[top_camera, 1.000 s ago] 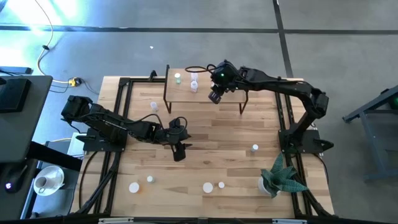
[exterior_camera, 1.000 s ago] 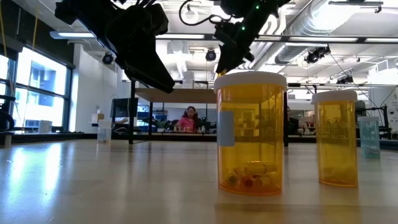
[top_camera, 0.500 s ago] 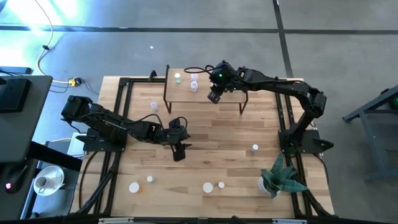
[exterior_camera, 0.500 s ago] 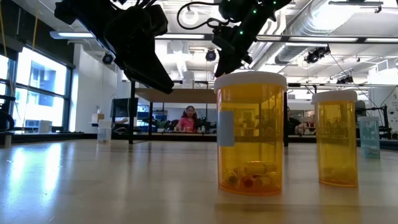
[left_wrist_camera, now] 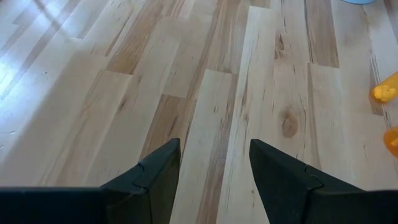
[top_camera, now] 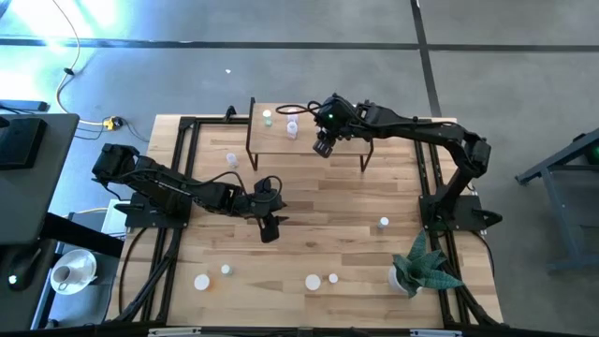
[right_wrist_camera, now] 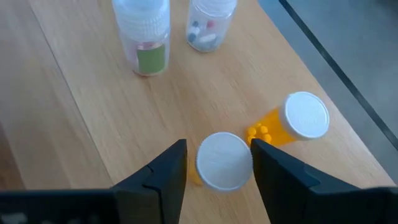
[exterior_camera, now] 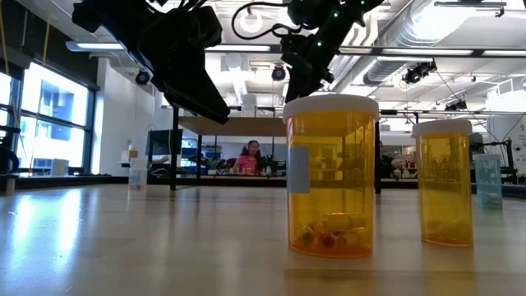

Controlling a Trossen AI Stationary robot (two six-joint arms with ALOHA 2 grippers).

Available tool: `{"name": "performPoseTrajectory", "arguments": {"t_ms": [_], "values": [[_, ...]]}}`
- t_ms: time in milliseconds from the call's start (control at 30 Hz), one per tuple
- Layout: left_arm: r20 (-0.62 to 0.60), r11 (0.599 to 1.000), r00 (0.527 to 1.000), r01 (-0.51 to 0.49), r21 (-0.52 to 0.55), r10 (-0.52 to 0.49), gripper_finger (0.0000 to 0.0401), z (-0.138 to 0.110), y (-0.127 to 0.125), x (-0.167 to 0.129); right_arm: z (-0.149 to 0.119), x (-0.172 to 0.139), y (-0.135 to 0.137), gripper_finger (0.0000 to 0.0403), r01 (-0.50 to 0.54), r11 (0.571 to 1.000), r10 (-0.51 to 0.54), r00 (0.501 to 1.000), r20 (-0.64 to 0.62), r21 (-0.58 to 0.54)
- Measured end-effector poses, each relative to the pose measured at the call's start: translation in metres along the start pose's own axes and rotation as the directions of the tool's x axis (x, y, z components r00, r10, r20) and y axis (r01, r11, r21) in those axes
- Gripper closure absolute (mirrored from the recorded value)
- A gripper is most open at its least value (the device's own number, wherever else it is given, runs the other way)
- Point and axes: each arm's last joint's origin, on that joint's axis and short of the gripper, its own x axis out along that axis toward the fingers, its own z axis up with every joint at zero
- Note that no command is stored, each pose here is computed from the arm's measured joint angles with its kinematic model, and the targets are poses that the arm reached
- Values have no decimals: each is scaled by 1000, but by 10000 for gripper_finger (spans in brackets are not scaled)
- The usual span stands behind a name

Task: Pick and place medicine bottles onto shelf by color
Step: Put the top small orange pill bottle on the shelf aligned with the other small orange pill bottle, then put the bottom blue pill bottle on the shelf aligned with the other blue pill bottle

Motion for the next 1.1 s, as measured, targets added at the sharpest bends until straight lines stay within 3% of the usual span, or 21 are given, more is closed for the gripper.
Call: {"name": "performPoseTrajectory", "arguments": {"t_ms": [233,467,700,867,967,1100], "values": [[0,1000,1000,0,0,0,219,0,0,0,3,-15,-2,224,-25,1000,25,999,39,7],[-25,1000,1000,-5,8,5,219,-3,0,0,0,-56,0,224,-91,996,91,994,64,7],[-52,1000,999,-2,-6,2,219,-5,1,0,-15,-84,33,224,-154,984,152,988,-26,-88],[-82,998,995,57,-23,-59,219,-7,-1,-1,-26,-88,64,224,-162,967,161,987,-22,-197],[-93,997,993,74,-22,-76,219,-8,-5,-2,-45,-82,79,224,-190,950,188,982,-30,-248],[-81,995,992,94,-25,-96,219,-7,-10,-10,-73,-78,89,224,-212,954,214,977,-15,-213]]}}
